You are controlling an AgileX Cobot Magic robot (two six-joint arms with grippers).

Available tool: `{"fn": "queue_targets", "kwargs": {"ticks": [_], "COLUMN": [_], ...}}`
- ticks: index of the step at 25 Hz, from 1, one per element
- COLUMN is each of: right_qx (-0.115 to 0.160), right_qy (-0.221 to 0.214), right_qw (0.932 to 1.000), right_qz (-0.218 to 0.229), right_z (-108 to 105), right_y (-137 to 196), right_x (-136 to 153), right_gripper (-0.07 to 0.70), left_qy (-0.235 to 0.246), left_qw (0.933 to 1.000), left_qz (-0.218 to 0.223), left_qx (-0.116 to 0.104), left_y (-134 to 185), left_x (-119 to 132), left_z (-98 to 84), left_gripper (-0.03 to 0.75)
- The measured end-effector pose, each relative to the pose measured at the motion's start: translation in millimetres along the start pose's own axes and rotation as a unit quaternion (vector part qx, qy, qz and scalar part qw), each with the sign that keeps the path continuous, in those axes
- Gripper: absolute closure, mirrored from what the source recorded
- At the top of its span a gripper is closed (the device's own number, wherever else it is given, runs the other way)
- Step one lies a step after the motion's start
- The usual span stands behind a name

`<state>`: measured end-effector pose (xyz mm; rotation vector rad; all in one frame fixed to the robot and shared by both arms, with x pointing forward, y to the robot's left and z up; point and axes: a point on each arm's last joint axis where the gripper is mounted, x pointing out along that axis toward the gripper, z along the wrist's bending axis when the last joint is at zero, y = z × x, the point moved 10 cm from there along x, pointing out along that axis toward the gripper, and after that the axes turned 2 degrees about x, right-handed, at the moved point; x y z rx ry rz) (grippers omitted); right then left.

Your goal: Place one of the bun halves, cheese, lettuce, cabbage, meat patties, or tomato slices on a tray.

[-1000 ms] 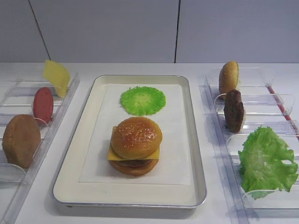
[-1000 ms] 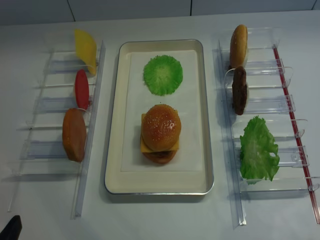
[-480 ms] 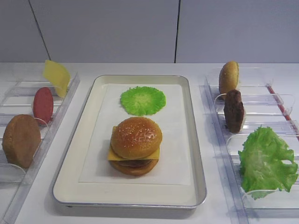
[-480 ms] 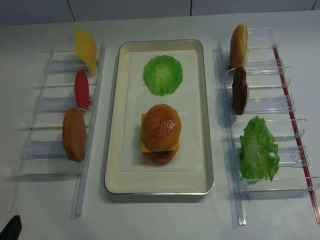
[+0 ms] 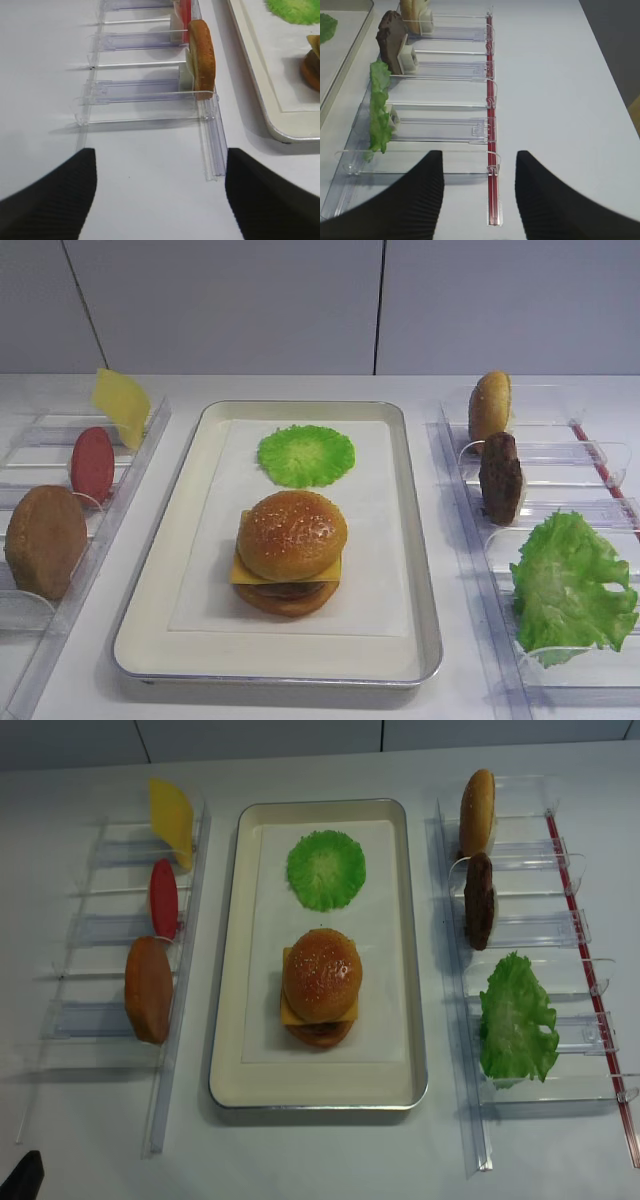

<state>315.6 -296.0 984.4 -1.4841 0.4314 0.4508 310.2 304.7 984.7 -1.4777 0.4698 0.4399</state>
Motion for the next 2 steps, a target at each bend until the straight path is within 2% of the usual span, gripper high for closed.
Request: {"fn": "queue_targets", "kwargs": {"ticks": [2], "right_qx": [0.000], "right_qy": [0.000], "right_qw": [1.0000], "right_qz": [0.000], "right_z": [0.0], "right_y": [0.0], "right_x": [0.0], "right_gripper": [0.274], "left_qy": [0.000], "left_qw": [1.0000], "left_qz": [0.000], "left_qx": [0.000], "left_y": [0.0], "left_x": [0.0], "left_z": [0.0], "left_gripper": [0.223]}}
